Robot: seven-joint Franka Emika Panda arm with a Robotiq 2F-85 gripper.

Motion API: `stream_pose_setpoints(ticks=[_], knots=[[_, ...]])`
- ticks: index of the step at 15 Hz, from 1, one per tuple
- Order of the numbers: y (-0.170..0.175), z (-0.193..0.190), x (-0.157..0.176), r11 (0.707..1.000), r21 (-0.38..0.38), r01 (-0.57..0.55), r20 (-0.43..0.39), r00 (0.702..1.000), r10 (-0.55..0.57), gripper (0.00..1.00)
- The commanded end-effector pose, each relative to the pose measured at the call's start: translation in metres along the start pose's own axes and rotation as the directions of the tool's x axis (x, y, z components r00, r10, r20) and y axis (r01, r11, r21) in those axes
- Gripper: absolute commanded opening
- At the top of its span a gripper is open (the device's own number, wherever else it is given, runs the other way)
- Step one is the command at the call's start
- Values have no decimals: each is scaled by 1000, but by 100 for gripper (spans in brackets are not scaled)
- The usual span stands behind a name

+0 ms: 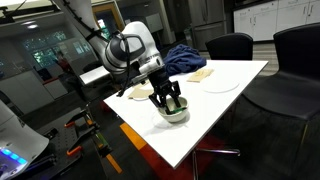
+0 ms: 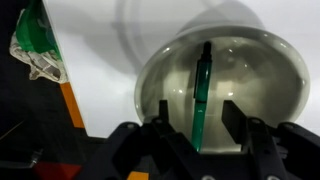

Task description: Take the pen out of the bowl and put it on the table

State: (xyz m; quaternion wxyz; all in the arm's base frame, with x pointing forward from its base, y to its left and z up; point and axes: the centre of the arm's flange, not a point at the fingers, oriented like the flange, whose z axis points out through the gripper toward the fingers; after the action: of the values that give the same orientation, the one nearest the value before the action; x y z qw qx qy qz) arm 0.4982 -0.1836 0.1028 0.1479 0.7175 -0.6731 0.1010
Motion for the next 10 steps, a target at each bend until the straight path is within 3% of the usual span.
stream_pose_setpoints(ticks=[1, 5, 10], knots=[[-7, 4, 1, 1000, 18, 10, 0, 1000, -10, 33], [-11, 2, 1, 1000, 19, 11, -2, 1000, -11, 2], [-10, -20, 1, 999, 38, 35, -37, 999, -34, 3]])
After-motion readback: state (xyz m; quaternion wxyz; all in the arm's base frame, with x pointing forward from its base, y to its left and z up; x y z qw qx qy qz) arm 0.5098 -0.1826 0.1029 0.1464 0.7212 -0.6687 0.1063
